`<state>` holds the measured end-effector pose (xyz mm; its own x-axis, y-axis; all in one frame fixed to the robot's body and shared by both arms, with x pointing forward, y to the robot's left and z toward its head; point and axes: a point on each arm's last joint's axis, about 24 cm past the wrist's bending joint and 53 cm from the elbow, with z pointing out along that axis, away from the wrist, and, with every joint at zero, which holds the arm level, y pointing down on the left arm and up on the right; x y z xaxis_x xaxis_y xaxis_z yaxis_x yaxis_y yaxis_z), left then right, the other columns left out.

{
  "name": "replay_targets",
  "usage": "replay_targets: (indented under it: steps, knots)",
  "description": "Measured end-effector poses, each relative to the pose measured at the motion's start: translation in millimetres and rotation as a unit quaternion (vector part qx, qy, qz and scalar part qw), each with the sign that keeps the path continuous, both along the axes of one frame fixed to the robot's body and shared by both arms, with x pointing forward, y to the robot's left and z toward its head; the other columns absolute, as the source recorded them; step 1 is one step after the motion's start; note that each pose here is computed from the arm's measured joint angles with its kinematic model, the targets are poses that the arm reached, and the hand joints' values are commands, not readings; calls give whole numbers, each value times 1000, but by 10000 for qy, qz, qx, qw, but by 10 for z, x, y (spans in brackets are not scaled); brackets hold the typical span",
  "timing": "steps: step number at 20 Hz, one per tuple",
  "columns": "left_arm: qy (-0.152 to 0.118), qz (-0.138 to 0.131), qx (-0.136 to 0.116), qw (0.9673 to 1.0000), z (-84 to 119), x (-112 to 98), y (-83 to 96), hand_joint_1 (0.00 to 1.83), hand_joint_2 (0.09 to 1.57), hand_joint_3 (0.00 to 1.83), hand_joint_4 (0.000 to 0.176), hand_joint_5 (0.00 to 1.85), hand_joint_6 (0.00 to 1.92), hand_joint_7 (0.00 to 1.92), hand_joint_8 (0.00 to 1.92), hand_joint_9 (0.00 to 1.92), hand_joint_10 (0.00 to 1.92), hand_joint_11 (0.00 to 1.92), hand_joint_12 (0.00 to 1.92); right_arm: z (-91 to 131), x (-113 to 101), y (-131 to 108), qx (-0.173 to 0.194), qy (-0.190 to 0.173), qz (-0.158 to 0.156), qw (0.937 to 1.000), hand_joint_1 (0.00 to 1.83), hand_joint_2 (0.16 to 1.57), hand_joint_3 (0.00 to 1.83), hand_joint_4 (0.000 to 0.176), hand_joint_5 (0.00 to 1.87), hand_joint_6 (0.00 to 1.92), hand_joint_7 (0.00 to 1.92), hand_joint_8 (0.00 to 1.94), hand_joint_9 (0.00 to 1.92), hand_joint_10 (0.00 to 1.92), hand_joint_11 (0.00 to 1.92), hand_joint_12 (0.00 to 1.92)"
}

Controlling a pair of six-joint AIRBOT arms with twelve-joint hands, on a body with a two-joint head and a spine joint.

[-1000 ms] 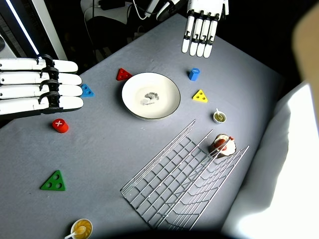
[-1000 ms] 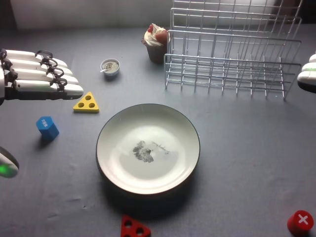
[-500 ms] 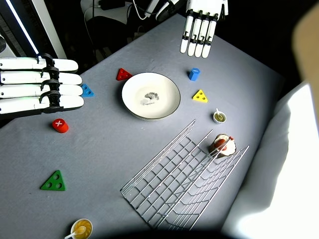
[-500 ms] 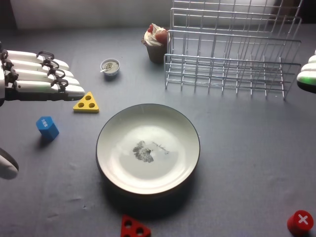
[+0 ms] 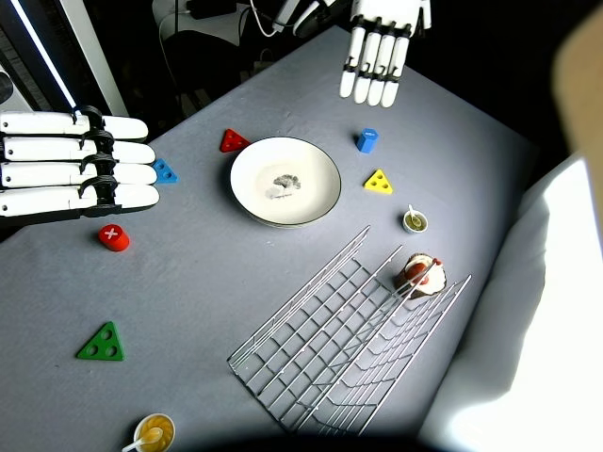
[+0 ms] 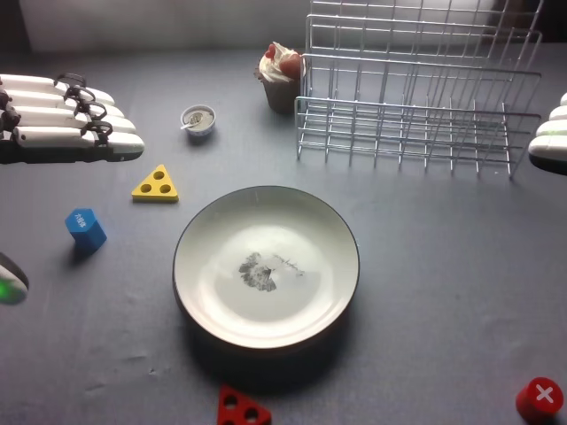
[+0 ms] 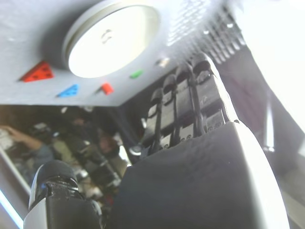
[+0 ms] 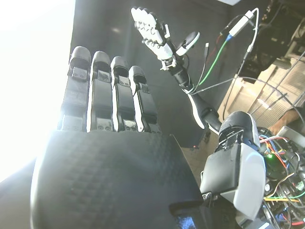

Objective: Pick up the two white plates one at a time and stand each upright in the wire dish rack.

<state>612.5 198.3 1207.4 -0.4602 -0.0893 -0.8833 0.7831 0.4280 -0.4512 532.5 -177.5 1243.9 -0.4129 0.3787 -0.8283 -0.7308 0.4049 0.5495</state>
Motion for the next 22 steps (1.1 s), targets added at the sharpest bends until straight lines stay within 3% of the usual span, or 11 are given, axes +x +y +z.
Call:
replay_targets:
  steps: [3,9,14,17,19,22]
  knots:
    - [-30,-339,-102,9994,50,-145,-69,79,914,4,0,33,0,94,0,96,0,106,40,-1,0,0,1,0,-1,10000,2,905,0,0,161,2,211,5,211,4,179,42]
    - [-61,-670,131,9976,-40,-284,-105,97,911,0,0,40,5,98,4,104,5,131,44,12,3,2,11,-23,-3,10000,0,904,0,0,155,2,218,3,223,4,194,38]
    - [-230,-661,198,9973,28,-235,1,69,907,0,0,66,10,123,8,126,8,119,34,13,1,2,4,-37,-1,10000,0,901,0,0,163,6,216,10,215,8,196,32]
    - [-185,-902,425,9948,-99,-372,-98,55,916,3,0,49,0,107,0,111,0,113,28,23,5,4,-31,-118,-13,9999,1,910,3,0,165,5,222,9,219,8,194,29]
    - [-118,-1039,339,9939,-111,-470,-231,73,911,0,0,65,5,122,4,126,5,125,30,35,5,2,-34,-154,-4,9999,1,913,3,0,168,9,222,11,222,12,206,30]
    - [-56,-1007,403,9941,-182,-493,-327,66,910,0,0,50,0,107,0,113,0,122,26,-3,-44,22,-244,-249,179,9992,0,917,4,0,150,1,222,7,226,9,200,24]
